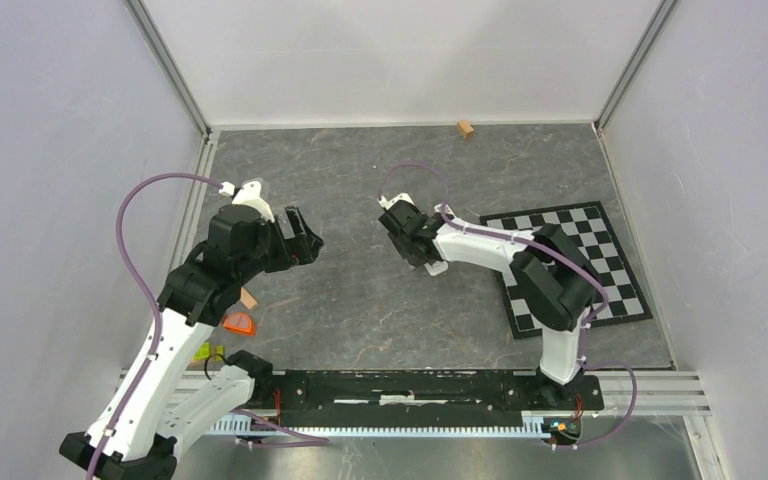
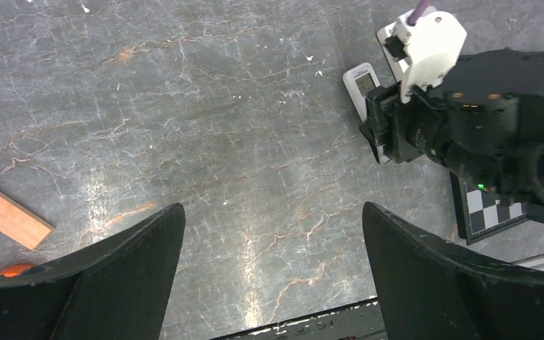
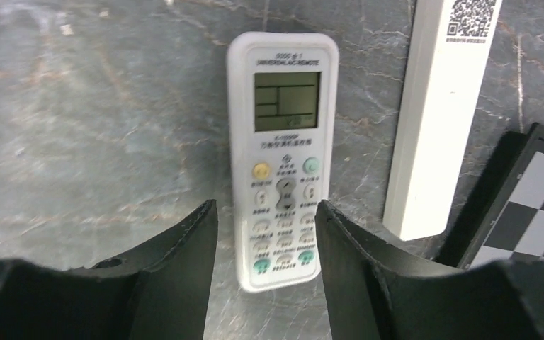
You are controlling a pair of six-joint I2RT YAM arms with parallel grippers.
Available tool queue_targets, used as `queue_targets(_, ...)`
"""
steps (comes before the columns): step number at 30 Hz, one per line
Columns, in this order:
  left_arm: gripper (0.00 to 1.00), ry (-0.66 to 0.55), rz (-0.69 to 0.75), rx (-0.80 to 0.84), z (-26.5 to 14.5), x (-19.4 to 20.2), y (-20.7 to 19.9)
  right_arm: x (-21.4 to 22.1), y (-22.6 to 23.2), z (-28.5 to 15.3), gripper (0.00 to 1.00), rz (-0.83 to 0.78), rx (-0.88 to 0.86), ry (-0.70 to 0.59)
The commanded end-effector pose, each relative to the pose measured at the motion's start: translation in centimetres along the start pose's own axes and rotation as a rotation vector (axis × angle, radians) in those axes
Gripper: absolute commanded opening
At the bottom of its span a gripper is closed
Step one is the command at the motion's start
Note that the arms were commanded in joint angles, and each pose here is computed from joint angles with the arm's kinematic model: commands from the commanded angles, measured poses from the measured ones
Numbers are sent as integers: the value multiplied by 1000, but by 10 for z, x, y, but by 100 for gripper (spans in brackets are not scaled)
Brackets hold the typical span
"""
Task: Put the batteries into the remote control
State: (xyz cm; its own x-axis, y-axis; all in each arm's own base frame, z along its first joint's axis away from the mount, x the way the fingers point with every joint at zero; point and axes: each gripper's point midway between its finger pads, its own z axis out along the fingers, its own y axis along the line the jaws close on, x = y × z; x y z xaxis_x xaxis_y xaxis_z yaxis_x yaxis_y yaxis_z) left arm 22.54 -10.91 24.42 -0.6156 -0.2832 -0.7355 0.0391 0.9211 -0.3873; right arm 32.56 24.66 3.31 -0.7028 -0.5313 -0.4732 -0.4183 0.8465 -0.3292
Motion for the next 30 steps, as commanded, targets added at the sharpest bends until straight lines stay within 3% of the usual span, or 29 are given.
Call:
queue_targets(1, 100, -18, 55, 24, -11, -10, -4, -29, 14, -36, 58, 96, -155, -130)
queue_targets(5, 100, -22, 30, 7, -14, -9, -1, -33, -5, -64, 59, 157, -141, -196)
queue_targets(10, 100, -39, -38, -60, -21, -8, 11, -23, -57, -110, 62, 294, -27, -367)
queue_targets(19, 100, -153, -15, 12, -46, -27, 3, 46, -198, -214, 72, 579, 383, -643)
queue_targets(26, 100, -267, 3, -16, -82, -37, 17, 96, -276, -306, 76, 783, 557, -836)
queue_targets(30, 100, -312, 9, -38, -102, -39, 26, 119, -306, -347, 92, 848, 620, -898)
